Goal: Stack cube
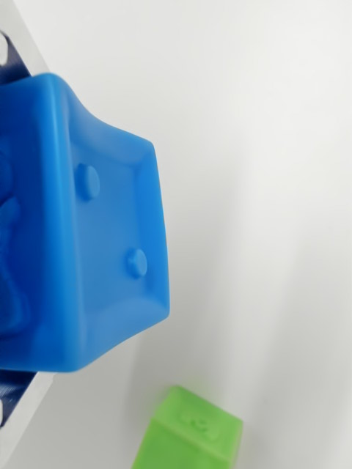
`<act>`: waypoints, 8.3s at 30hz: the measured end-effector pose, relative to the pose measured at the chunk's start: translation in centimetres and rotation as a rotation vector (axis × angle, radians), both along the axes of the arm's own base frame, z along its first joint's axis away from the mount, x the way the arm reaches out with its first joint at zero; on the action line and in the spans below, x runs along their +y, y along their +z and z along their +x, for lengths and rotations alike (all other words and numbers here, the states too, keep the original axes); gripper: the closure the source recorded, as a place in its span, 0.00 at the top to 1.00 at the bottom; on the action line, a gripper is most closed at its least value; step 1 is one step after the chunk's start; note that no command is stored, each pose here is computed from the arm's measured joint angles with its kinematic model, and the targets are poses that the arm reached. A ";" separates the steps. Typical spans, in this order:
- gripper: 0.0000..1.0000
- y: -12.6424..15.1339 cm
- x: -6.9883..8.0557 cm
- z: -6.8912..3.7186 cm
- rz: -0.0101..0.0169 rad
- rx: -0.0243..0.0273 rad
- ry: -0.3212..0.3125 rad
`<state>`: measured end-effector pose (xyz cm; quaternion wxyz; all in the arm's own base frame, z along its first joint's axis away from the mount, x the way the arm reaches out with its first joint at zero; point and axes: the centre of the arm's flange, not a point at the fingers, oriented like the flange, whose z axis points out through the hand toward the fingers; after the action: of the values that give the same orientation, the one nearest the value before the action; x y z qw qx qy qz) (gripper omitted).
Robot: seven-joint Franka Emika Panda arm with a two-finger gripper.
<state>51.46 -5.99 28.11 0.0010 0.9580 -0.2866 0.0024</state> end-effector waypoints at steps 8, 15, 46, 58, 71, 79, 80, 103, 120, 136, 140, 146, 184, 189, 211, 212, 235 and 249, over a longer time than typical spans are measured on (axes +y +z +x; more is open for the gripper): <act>0.00 0.3 -1.5 0.4 -0.0002 0.0006 -0.033; 0.00 0.4 -2.8 0.7 -0.0005 0.0013 -0.062; 0.00 1.4 -8.6 2.1 -0.0006 0.0012 -0.193; 0.00 1.8 -10.9 2.7 -0.0004 0.0011 -0.243; 0.00 2.2 -13.2 3.3 -0.0011 0.0005 -0.296; 0.00 2.2 -14.3 3.5 -0.0008 0.0018 -0.320; 0.00 2.0 -14.4 3.5 -0.0004 0.0031 -0.322; 0.00 -5.1 -14.3 3.6 -0.0007 0.0099 -0.327; 0.00 -8.6 -14.3 3.5 -0.0005 0.0105 -0.327; 0.00 -10.7 -14.3 3.5 0.0003 0.0100 -0.326; 0.00 -11.0 -14.3 3.5 0.0000 0.0093 -0.326; 0.00 -11.2 -14.3 3.5 -0.0002 0.0093 -0.326; 1.00 -11.1 -14.3 3.5 0.0000 0.0086 -0.325; 1.00 -10.6 -14.3 3.6 0.0007 0.0057 -0.326; 1.00 -4.3 -14.3 3.6 0.0042 0.0027 -0.326; 1.00 -3.9 -14.3 3.6 0.0041 0.0025 -0.325; 1.00 5.7 -14.3 3.6 0.0052 0.0005 -0.325; 1.00 11.4 -14.3 3.6 0.0067 0.0006 -0.324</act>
<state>55.07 -20.28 39.52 -0.0017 0.8992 -0.4375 0.0010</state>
